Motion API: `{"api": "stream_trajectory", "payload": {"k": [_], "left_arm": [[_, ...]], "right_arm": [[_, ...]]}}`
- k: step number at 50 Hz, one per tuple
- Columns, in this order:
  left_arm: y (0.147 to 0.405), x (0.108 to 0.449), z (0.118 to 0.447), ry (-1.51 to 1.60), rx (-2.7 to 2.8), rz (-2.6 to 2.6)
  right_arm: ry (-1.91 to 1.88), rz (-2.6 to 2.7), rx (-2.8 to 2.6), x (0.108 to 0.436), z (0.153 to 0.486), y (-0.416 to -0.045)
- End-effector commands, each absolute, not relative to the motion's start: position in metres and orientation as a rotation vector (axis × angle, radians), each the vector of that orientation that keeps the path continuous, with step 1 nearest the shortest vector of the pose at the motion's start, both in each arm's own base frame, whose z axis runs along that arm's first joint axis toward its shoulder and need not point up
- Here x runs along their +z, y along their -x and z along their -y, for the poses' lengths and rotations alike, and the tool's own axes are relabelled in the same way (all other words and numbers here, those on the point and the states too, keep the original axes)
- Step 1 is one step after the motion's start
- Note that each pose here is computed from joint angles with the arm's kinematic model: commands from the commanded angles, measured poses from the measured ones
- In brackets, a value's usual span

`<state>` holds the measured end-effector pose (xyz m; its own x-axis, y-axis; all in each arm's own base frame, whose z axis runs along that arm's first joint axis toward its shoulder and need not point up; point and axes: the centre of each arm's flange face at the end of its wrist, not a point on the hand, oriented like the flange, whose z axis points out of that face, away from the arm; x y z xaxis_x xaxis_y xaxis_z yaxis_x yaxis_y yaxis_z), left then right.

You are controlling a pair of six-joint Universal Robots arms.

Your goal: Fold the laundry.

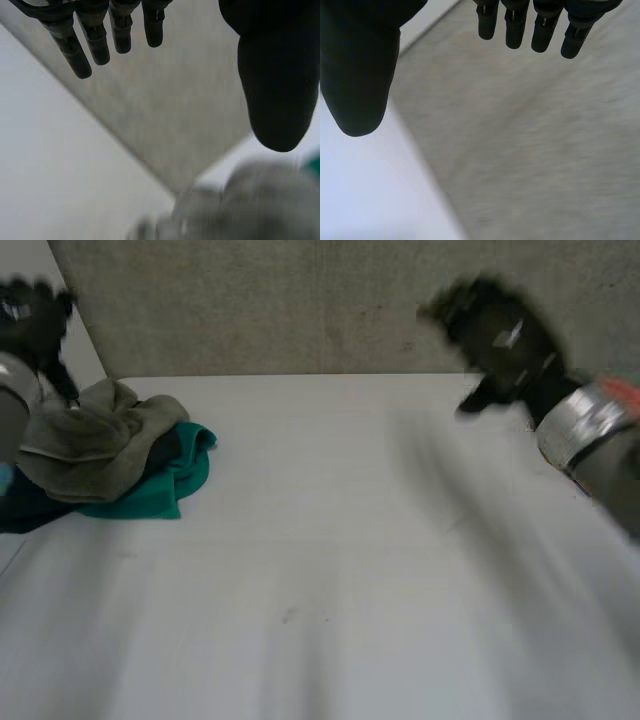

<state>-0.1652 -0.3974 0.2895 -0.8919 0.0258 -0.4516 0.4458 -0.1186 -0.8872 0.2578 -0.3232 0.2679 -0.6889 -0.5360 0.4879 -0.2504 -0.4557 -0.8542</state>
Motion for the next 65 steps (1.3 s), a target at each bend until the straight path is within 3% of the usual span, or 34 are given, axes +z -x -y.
{"api": "stream_trajectory", "payload": {"k": [1,10,16,20,21,24,29,34,39,42,45,49,52,54,58,61,65], "left_arm": [[0.129,0.199,0.454,-0.56,-1.929,-1.845],[0.129,0.122,0.486,-0.679,-1.938,-1.902],[0.139,0.125,0.482,-0.69,-1.964,-1.891],[0.16,0.2,0.47,-0.649,-2.133,-1.736],[0.171,0.233,0.458,-0.629,-2.221,-1.686],[0.191,0.273,0.437,-0.589,-2.373,-1.635],[0.232,0.364,0.366,-0.502,-2.761,-1.546],[0.259,0.392,0.31,-0.508,-2.985,-1.586],[0.3,0.376,0.267,-0.618,-3.087,-1.762],[0.328,0.349,0.239,-0.748,-3.068,-1.934],[0.369,0.296,0.21,-0.976,-2.952,-2.152],[0.404,0.225,0.192,-1.174,-2.732,-2.398],[0.412,0.181,0.191,-1.255,-2.551,-2.507],[0.414,0.174,0.19,-1.273,-2.501,-2.534],[0.41,0.181,0.193,-1.209,-2.471,-2.535],[0.391,0.213,0.206,-0.985,-2.528,-2.448],[0.368,0.229,0.206,-0.879,-2.494,-2.396]], "right_arm": [[1.295,-1.752,-1.99,0.195,0.285,-0.262],[1.375,-1.827,-1.905,0.167,0.271,-0.256],[1.365,-1.846,-1.918,0.167,0.275,-0.25],[1.337,-1.867,-1.951,0.171,0.285,-0.241],[1.337,-1.869,-1.955,0.172,0.286,-0.241],[1.329,-1.876,-1.957,0.172,0.287,-0.239],[1.323,-1.877,-1.959,0.173,0.287,-0.238],[1.3,-1.912,-1.993,0.177,0.289,-0.235],[1.269,-1.956,-2.046,0.183,0.294,-0.23],[1.239,-1.988,-2.086,0.188,0.3,-0.223],[1.209,-2.014,-2.12,0.192,0.306,-0.217],[1.075,-2.093,-2.171,0.198,0.318,-0.206],[1.006,-2.127,-2.185,0.201,0.324,-0.198],[0.964,-2.144,-2.183,0.202,0.328,-0.193],[0.932,-2.15,-2.183,0.203,0.331,-0.19],[0.931,-2.148,-2.182,0.203,0.331,-0.19],[0.941,-2.16,-2.163,0.203,0.33,-0.19]]}}
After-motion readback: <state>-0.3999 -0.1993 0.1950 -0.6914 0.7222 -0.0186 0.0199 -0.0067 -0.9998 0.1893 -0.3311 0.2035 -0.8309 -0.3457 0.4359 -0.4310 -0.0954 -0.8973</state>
